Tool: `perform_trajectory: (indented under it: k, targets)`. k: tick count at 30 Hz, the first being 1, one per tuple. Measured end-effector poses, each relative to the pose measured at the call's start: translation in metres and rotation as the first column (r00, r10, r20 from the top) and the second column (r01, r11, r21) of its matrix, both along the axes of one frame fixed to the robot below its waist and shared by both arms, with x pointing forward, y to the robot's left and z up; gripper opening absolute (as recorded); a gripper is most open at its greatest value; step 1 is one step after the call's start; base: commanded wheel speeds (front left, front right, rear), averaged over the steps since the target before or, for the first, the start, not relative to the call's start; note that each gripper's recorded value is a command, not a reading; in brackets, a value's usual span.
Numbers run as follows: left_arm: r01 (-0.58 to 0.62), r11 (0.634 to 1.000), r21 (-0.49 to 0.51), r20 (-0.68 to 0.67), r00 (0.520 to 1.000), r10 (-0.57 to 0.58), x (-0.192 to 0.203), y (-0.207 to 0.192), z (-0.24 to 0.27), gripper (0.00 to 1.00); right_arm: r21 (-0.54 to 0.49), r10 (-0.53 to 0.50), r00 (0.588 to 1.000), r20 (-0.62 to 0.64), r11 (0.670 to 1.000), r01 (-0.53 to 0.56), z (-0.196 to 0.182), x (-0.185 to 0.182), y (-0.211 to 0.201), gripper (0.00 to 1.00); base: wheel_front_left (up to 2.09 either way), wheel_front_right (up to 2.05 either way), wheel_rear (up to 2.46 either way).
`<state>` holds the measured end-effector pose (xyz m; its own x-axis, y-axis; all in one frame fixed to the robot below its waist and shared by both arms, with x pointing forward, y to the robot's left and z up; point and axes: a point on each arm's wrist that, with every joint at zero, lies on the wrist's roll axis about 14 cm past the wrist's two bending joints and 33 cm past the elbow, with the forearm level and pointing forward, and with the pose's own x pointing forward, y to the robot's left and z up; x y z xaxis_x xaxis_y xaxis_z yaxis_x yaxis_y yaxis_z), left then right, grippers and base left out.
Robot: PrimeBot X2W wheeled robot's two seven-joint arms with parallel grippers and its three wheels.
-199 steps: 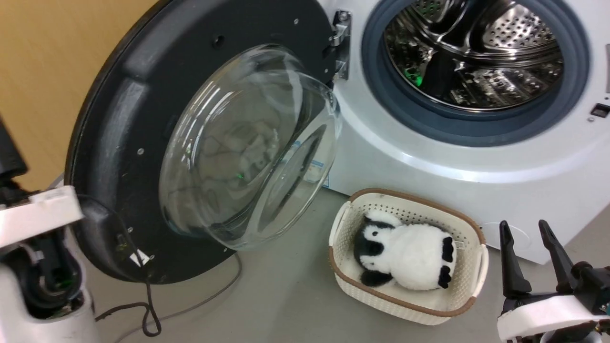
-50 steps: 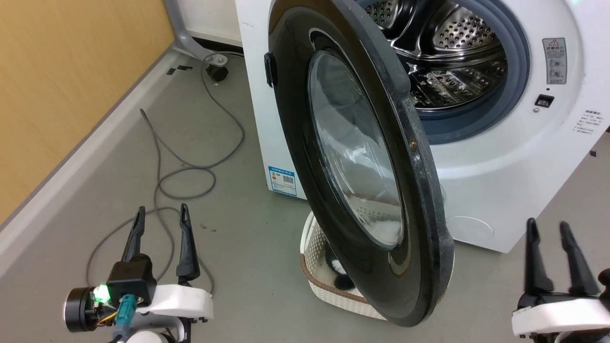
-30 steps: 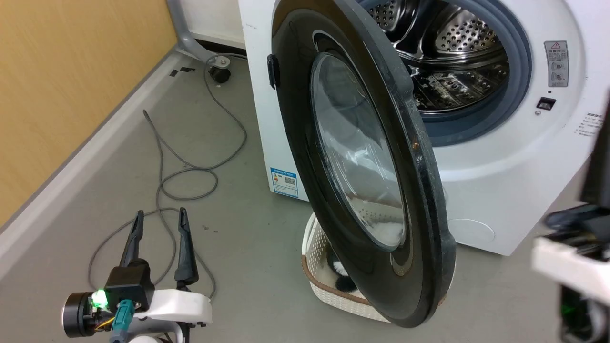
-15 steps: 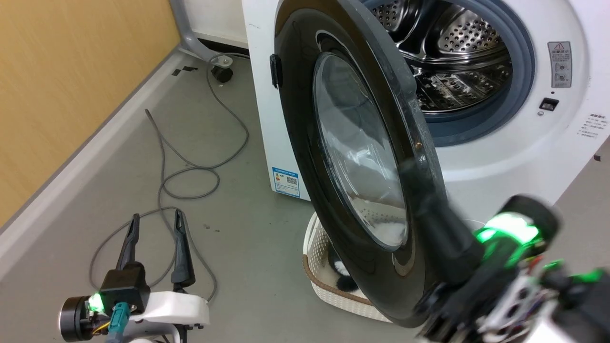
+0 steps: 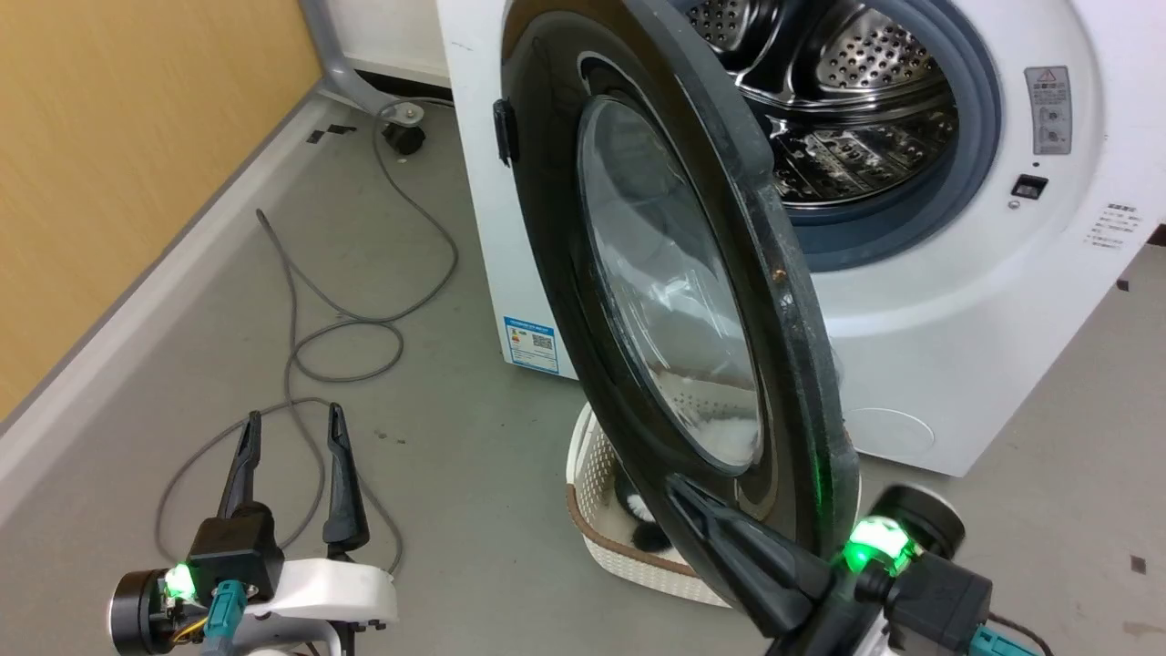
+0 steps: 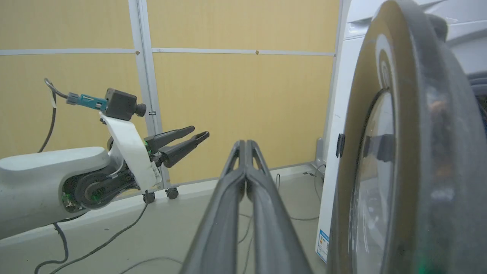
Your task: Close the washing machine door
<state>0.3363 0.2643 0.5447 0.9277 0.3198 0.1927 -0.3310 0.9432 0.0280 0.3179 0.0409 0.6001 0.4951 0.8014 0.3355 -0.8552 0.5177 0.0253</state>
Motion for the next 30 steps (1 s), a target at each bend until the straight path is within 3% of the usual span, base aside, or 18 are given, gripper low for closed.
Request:
perform_trajectory:
  k: [6,16,30]
  targets:
    - [0.021,1.000,-0.002,-0.003,1.000,-0.021,0.006,-0.007,-0.001,1.00,-0.066,-0.120,0.991,-0.058,0.991,0.116,-0.030,0.016,-0.027,0.00,0.00,0.00,0.00]
    - [0.071,0.997,0.006,-0.021,0.997,-0.071,0.017,-0.023,-0.007,1.00,-0.108,-0.279,0.958,-0.073,0.957,0.270,-0.045,0.044,-0.067,0.00,0.00,0.00,0.00]
    - [0.136,0.991,0.008,-0.058,0.989,-0.136,0.050,-0.045,-0.020,1.00,-0.142,-0.536,0.842,-0.061,0.839,0.524,-0.056,0.123,-0.149,0.00,0.00,0.00,0.00]
